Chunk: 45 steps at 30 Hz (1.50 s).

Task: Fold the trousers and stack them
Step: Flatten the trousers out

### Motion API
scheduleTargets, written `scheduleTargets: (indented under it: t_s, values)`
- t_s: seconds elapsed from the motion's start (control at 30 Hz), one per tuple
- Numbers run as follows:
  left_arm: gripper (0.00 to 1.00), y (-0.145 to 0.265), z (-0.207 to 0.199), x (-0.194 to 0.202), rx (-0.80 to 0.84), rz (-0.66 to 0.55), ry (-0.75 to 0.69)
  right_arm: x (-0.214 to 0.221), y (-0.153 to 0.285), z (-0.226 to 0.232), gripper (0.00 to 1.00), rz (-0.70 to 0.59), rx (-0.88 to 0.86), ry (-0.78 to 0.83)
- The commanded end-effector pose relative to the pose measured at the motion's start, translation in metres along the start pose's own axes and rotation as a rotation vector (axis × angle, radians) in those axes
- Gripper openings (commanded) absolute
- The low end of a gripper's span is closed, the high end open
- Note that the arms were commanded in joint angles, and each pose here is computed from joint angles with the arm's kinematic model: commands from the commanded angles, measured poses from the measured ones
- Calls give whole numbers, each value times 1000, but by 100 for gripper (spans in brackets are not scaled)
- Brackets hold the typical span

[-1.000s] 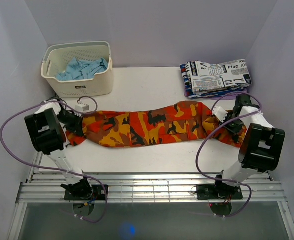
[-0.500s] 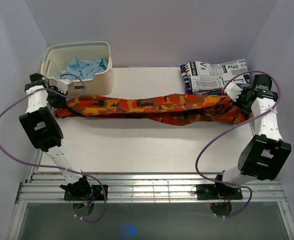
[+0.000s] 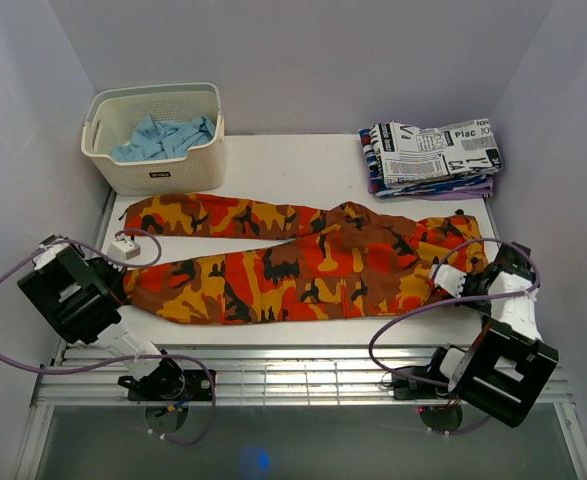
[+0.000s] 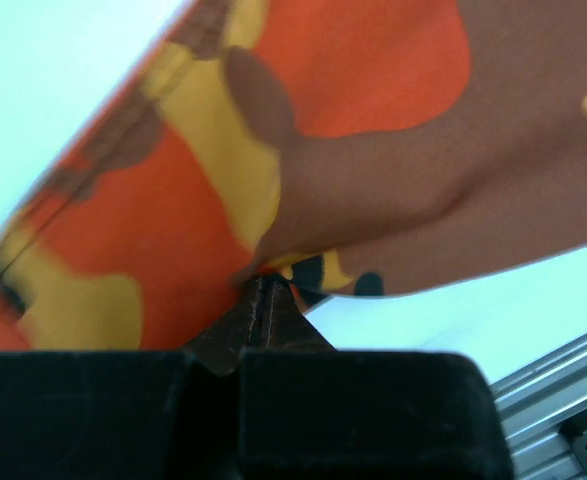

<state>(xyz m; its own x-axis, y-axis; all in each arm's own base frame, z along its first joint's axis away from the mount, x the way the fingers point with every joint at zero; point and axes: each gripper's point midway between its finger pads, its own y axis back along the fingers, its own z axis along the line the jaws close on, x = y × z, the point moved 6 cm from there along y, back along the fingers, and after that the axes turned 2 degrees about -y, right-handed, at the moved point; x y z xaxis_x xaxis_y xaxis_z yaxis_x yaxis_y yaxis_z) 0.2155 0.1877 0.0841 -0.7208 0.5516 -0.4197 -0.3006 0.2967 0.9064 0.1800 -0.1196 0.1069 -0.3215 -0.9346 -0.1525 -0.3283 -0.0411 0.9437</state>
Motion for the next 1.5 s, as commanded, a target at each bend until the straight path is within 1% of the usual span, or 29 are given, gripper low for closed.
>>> scheduleTargets:
  t_s: [0.0,0.03,0.07,0.1,0.13,0.17,0.2,0.23,0.27,0.3,0.33,0.43,0.53,0.6,0.63,0.67,0.7,0.73,0.77,0.8,0.87,0.9,0.97,1.0,1.1,1.2,1.23,1.37,1.47]
  values:
    - [0,-14,15,20,-104,107,-161,14,-3,8,20,115,26,141]
    - [0,-19,16,23,-105,117,-142,14,-4,10,32,119,25,159]
    - [0,-19,21,25,-117,137,-135,14,-3,11,51,129,21,163]
    - [1,-22,24,27,-107,145,-121,14,0,8,59,132,33,164]
    - [8,-20,23,27,-96,149,-104,14,4,6,68,125,41,146]
    - [22,-12,28,22,-102,121,-107,13,16,-7,81,127,73,139]
    - [28,-6,29,17,-97,93,-115,12,23,-14,84,123,83,127]
    - [35,6,30,10,-113,64,-150,12,30,-20,93,114,80,108]
    - [49,13,24,4,-95,16,-152,8,37,-22,98,77,72,71]
    - [55,25,27,-4,-119,-9,-173,9,60,-44,100,72,135,55]
    - [59,33,26,-10,-127,-35,-189,8,65,-52,97,54,131,41]
    - [80,60,18,-35,-147,-131,-249,5,93,-78,95,13,166,10]
    - [85,81,16,-58,-167,-225,-268,2,106,-103,93,-27,204,-35]
    - [88,81,16,-72,-157,-274,-243,-2,104,-116,93,-61,199,-93]
    - [88,79,15,-78,-148,-281,-229,-8,87,-122,95,-83,148,-186]
    - [89,71,16,-96,-140,-285,-251,-11,90,-134,98,-78,152,-226]
    - [89,65,14,-105,-124,-293,-162,-23,83,-140,99,-94,122,-253]
    - [89,62,24,-118,-176,-313,-168,-26,63,-142,100,-97,51,-376]
    - [88,56,27,-128,-194,-315,-152,-32,63,-155,94,-104,55,-411]
    - [88,46,27,-145,-194,-328,-149,-44,56,-160,93,-112,36,-432]
    - [87,44,44,-171,-281,-365,-66,-55,36,-170,91,-114,-12,-531]
    - [86,39,45,-184,-280,-374,-47,-67,37,-183,91,-131,11,-530]
    - [83,22,61,-194,-263,-387,73,-78,23,-193,90,-143,4,-569]
    - [81,27,72,-205,-286,-406,95,-92,23,-199,90,-156,11,-548]
    - [81,8,98,-214,-288,-433,215,-122,6,-199,91,-175,-27,-515]
    - [82,-17,118,-212,-322,-424,317,-137,-16,-187,93,-128,-43,-475]
    - [82,-20,127,-209,-369,-415,339,-136,-26,-175,93,-105,-70,-469]
    - [82,-45,129,-192,-383,-375,402,-134,-50,-149,95,-37,-106,-422]
    - [81,-61,126,-182,-368,-344,453,-127,-68,-132,90,10,-121,-380]
